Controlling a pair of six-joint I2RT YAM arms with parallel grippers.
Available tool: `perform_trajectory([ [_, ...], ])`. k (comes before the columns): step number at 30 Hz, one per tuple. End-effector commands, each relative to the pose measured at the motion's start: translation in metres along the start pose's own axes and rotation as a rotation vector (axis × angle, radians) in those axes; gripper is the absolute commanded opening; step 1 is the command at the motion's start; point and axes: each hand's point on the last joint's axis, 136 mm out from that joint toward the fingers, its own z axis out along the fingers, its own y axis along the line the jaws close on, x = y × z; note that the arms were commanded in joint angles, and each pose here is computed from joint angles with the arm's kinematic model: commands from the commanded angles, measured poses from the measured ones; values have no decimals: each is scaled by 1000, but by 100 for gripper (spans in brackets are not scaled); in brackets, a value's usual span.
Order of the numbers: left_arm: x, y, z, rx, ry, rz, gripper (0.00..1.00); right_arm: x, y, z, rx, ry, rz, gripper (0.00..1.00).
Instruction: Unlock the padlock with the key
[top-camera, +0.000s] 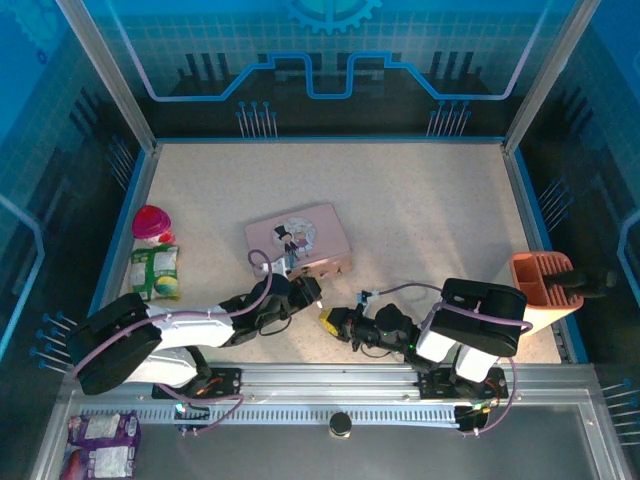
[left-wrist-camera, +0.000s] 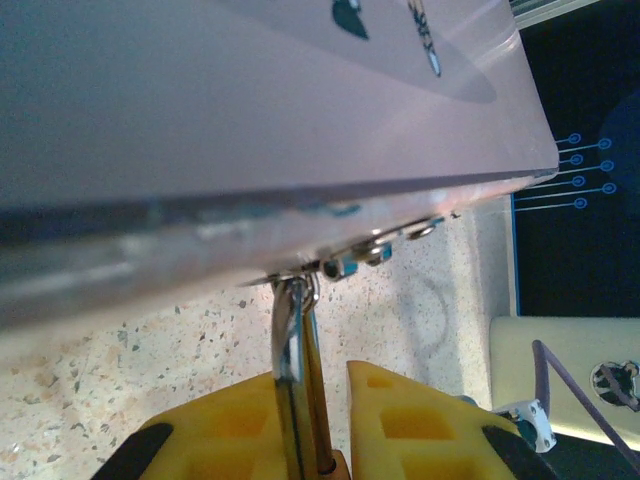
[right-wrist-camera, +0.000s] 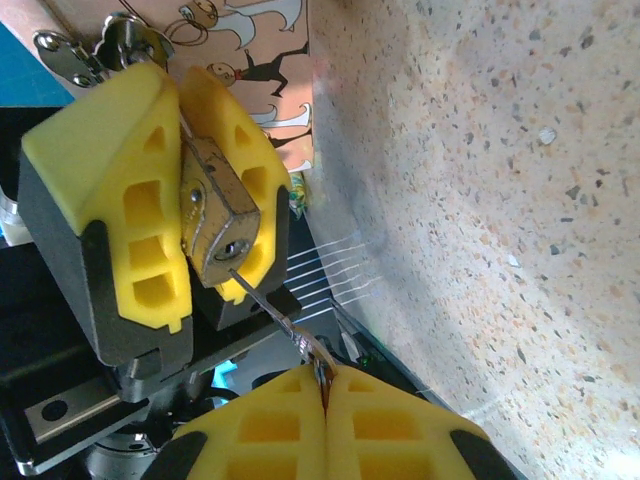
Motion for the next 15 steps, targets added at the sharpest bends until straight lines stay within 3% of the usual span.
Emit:
perform_trajectory([
  [1,-11,-53,-2,201,-13,-32,10,1,2,0,-15,-11,-5,0],
  [15,-3,-53,-4,215,19,-25,10,-1,3,1,-16,-18,-1,0],
])
